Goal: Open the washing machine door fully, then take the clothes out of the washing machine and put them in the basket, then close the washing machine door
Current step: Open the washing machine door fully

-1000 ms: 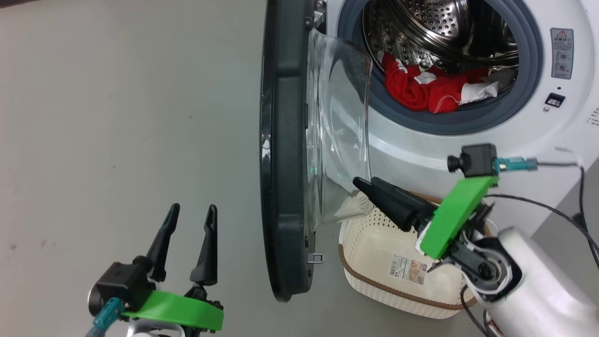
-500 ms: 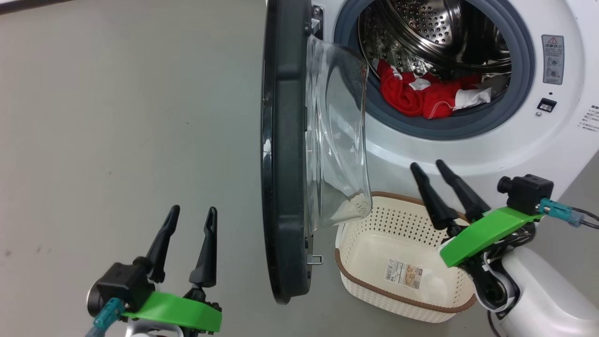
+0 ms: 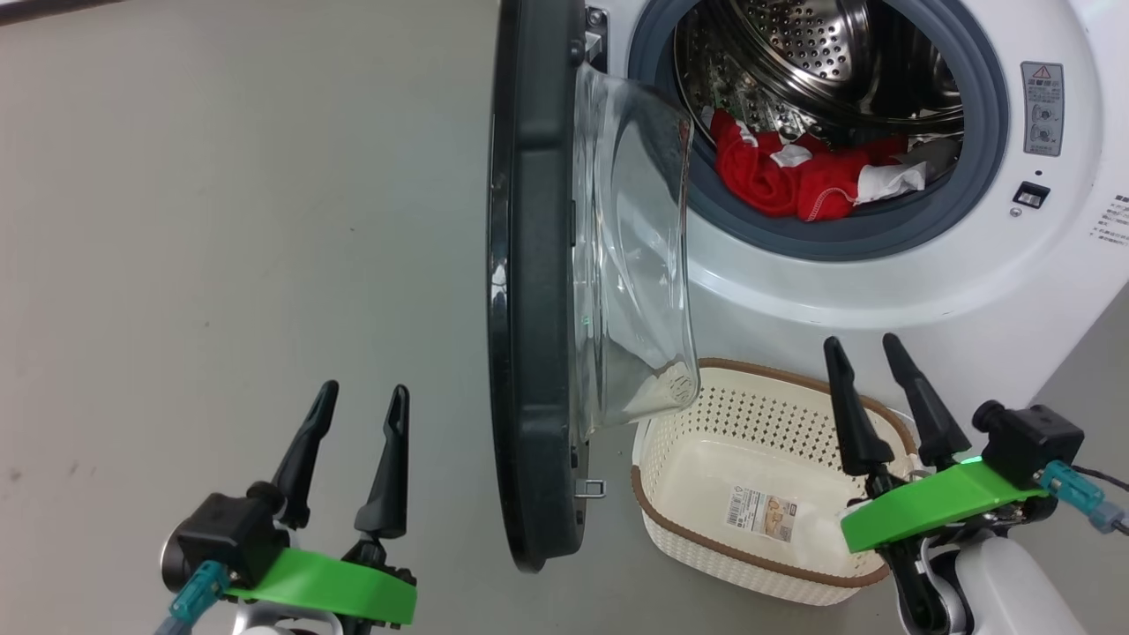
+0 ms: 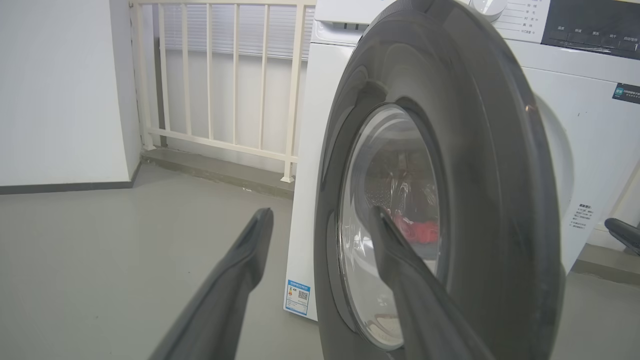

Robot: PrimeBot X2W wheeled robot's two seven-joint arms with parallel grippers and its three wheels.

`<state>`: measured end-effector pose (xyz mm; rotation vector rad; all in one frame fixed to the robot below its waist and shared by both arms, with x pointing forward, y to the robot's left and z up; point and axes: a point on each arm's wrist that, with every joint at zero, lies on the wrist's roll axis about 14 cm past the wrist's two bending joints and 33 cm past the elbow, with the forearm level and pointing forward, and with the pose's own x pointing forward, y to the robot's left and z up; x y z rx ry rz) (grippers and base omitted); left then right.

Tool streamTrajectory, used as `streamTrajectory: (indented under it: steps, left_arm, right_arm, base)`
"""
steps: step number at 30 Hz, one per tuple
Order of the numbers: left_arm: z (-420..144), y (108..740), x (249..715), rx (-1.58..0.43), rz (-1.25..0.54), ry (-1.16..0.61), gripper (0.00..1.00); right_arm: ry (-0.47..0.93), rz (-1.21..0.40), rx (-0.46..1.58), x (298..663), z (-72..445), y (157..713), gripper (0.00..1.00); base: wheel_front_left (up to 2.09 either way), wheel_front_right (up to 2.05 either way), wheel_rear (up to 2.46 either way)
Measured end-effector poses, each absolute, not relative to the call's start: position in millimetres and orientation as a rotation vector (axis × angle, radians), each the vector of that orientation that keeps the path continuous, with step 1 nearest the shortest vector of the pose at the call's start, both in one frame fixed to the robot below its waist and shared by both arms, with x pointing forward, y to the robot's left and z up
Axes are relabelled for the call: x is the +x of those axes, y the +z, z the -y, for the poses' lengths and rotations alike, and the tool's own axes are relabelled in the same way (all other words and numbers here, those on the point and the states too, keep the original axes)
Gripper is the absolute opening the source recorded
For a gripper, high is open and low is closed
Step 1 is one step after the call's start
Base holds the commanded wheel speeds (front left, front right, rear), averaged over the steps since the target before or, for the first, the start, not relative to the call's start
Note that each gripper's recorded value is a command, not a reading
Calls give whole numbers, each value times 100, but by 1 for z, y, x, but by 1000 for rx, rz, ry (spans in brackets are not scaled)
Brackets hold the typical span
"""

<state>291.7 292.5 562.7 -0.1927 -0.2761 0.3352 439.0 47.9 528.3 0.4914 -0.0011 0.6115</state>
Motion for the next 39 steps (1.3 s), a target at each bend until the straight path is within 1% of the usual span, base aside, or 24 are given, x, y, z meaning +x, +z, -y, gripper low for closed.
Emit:
streamTrajectory:
  steps: [9,16,39]
  left_arm:
    - [-290,561,293,-179,266,325,100]
    - [-290,560,292,-173,264,323,100]
    - [-289,558,292,-169,258,315,100]
  right_arm:
    - [610,27,399,437,-45,526,100]
    - [636,6,399,430,-53,522,100]
    - [636,-2,411,428,-53,522,100]
  base:
    - [0,0,0]
    - [0,0,0]
    - [0,0,0]
